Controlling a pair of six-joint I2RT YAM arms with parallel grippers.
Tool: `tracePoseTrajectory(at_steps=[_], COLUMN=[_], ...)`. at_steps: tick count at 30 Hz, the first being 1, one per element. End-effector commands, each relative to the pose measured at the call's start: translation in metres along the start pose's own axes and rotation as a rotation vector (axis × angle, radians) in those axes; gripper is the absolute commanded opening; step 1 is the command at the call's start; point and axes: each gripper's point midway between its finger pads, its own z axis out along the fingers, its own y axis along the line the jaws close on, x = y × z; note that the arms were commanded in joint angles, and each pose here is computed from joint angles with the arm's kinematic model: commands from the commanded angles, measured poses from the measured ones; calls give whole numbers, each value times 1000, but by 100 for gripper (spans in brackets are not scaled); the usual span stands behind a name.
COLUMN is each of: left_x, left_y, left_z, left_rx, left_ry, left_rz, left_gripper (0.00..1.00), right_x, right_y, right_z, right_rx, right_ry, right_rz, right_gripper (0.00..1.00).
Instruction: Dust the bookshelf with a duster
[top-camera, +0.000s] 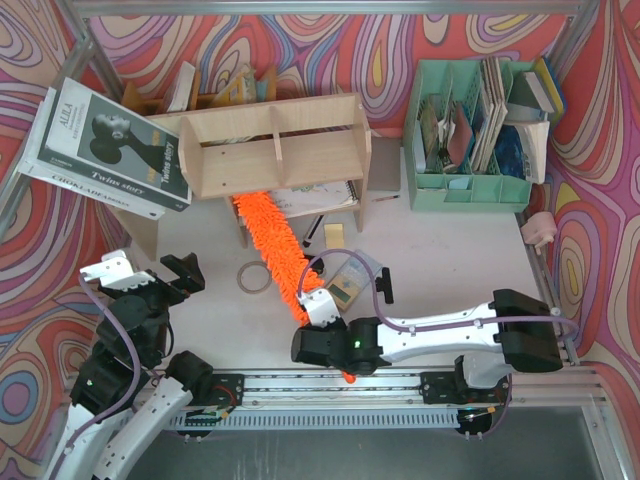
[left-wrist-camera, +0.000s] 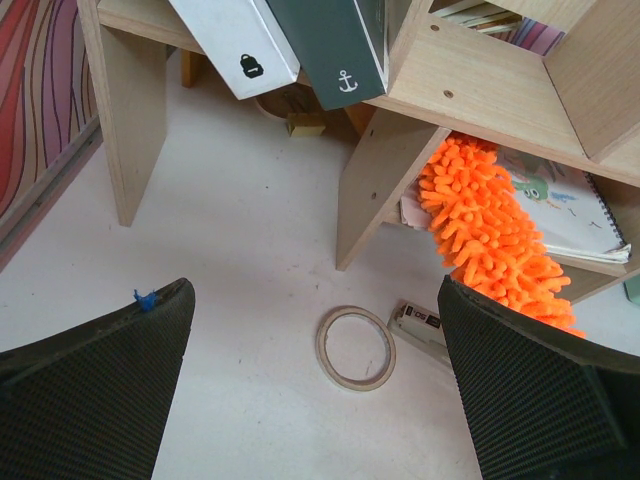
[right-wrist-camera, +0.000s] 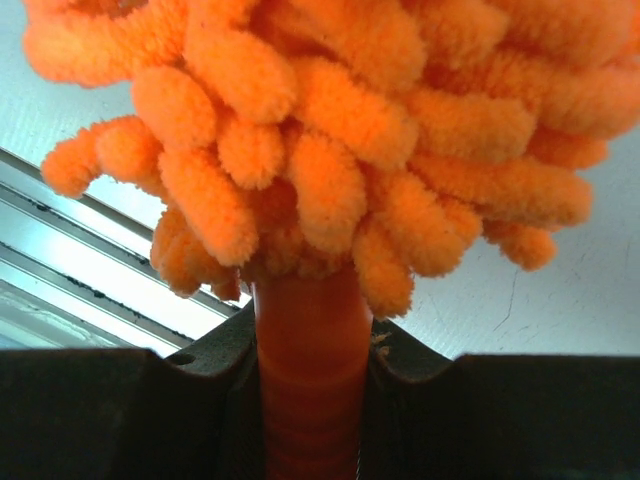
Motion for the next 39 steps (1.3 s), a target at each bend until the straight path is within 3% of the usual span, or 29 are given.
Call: tracePoseTrajectory(at_steps=[1, 6, 13, 18, 26, 32, 39], left_x=[-2, -2, -2, -2, -2, -2, -2], left_y=[3, 3, 3, 2, 3, 3, 2], left_z=[0, 0, 0, 1, 1, 1, 1], left_rx=[-18, -20, -18, -16, -22, -22, -20], left_ry=[-2, -2, -1, 2, 0, -1, 1], left_rz=[3, 3, 4, 7, 7, 7, 7], left_gripper=[98, 98, 98, 98, 98, 98, 98], right_x=[-43, -49, -23, -16, -42, -42, -28], right_y=[-2, -30, -68, -69, -10, 15, -19], right_z=[-30, -46, -46, -38, -32, -32, -31], right_rx=[-1, 66, 160, 175, -26, -73, 77], right_ry=[-144, -209, -173, -138, -151, -151, -135], right_rz=[18, 151, 273, 252, 75, -39, 58], right_gripper=[0, 0, 0, 0, 0, 0, 0])
